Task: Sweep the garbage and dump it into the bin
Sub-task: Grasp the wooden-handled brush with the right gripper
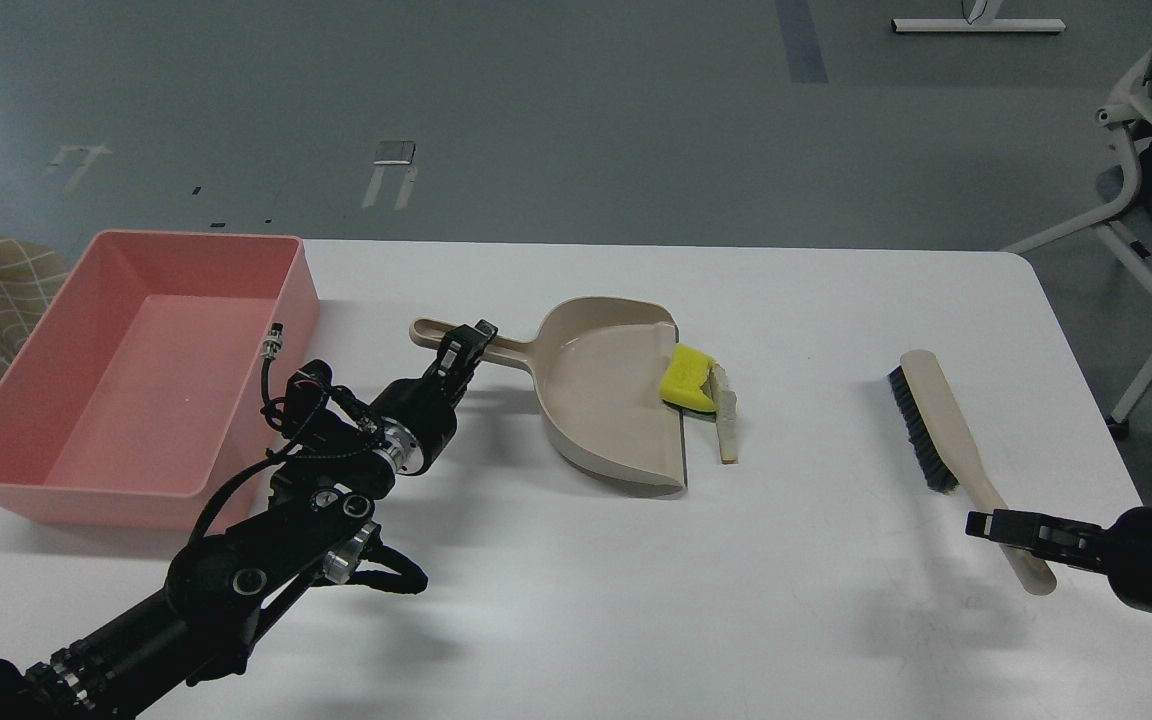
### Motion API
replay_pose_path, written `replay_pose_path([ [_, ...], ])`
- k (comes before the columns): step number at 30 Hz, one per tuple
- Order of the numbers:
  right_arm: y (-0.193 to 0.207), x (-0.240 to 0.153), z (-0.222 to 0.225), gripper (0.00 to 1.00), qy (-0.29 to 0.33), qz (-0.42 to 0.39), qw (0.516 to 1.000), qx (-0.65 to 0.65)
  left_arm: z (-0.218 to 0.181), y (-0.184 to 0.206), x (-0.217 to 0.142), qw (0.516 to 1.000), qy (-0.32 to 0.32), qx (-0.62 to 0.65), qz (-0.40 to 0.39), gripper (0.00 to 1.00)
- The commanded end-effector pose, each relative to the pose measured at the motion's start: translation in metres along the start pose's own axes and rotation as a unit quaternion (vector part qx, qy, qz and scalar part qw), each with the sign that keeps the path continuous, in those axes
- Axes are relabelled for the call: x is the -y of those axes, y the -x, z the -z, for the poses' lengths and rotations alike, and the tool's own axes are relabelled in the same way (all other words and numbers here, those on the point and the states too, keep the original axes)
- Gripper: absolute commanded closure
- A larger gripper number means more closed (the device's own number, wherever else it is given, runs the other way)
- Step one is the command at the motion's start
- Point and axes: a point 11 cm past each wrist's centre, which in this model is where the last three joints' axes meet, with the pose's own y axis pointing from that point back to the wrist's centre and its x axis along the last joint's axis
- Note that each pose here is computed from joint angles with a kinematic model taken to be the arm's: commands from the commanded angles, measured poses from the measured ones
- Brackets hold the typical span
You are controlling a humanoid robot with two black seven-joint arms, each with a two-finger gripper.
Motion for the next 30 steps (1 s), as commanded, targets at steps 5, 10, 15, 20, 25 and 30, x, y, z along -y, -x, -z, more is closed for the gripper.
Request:
replay_pose_path([
  [5, 0.003, 0.001, -0.003, 0.76, 0.014, 0.004, 1.0, -0.005, 0.001, -0.001, 0.0, 1.0, -0.001, 0.0, -0.003, 1.0],
  [10, 0.008, 0.002, -0.005, 0.96, 0.018, 0.012, 1.0, -0.004, 0.0, -0.002, -0.001, 1.0, 0.0, 0.001, -0.003, 1.0],
  [15, 0.007, 0.002, 0.005, 1.0, 0.008, 0.016, 1.0, -0.011, 0.001, -0.002, -0.001, 1.0, 0.0, 0.001, -0.003, 1.0],
  [20, -0.017, -0.002, 0.026, 1.0, -0.01, -0.002, 0.999, -0.037, 0.001, -0.002, -0.001, 1.0, -0.001, 0.001, -0.003, 1.0],
  [25, -0.042, -0.006, 0.038, 1.0, -0.014, -0.017, 0.998, -0.057, 0.001, -0.002, -0.001, 1.0, 0.0, 0.001, -0.003, 1.0],
  [30, -0.038, 0.012, 0.057, 1.0, -0.041, 0.01, 0.997, -0.062, 0.0, -0.001, -0.001, 1.0, 0.002, 0.001, -0.002, 1.0],
])
